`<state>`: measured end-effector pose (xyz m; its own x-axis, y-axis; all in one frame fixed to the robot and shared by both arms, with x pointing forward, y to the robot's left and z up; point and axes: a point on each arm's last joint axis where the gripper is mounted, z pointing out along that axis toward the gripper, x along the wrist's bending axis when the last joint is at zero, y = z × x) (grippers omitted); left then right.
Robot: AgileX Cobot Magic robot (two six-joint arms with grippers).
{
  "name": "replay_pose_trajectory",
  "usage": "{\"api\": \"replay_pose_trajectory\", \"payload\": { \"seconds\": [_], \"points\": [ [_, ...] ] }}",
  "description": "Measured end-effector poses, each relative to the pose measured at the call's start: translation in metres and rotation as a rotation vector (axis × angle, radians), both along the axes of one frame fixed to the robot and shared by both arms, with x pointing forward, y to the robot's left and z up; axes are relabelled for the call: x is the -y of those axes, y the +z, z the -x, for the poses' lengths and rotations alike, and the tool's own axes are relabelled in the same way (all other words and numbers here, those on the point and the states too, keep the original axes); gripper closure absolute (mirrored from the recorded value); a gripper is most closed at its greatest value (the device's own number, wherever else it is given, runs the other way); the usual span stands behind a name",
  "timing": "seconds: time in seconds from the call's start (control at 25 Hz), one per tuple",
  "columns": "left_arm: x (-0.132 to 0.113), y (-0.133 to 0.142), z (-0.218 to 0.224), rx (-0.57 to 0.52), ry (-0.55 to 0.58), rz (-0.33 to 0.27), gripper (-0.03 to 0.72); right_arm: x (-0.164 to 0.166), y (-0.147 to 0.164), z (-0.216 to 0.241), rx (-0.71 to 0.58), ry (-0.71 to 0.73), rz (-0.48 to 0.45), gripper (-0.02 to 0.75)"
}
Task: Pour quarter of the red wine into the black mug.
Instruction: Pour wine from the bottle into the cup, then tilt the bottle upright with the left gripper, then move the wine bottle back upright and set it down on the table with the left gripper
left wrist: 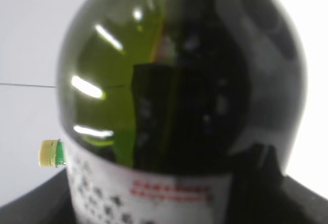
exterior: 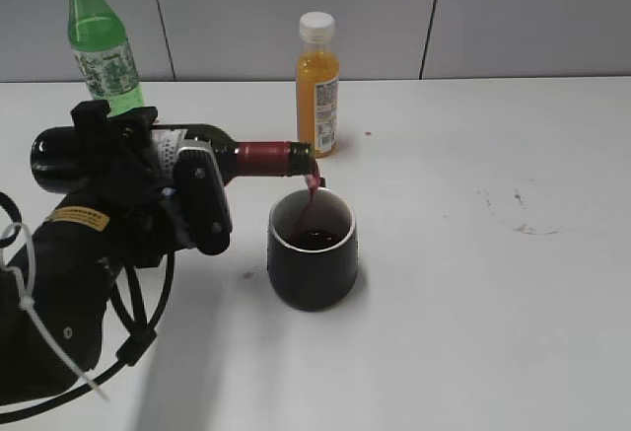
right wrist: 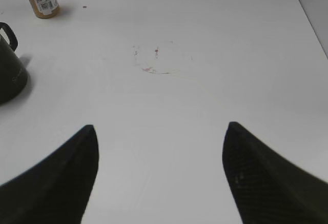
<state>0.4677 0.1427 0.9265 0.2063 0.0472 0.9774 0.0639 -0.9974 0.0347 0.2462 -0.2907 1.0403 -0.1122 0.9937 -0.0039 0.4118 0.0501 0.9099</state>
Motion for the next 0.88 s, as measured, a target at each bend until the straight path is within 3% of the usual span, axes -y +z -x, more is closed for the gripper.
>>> {"api": "replay_pose_trajectory", "payload": {
  "seconds": [0.12,0.6,0.88],
  "points": [
    [0.008,0.008,-0.007,0.033,0.020,0.126,0.147,0.000,0.000,0.000,0.000,0.000,0.000,0.164],
    [0.009,0.014,-0.013,0.108,0.252,0.926,0.147,0.000,0.000,0.000,0.000,0.000,0.000,0.164],
    [0.002,0.014,-0.021,0.136,0.309,1.242,0.147,0.000,0.000,0.000,0.000,-0.001,0.000,0.164]
  ]
}}
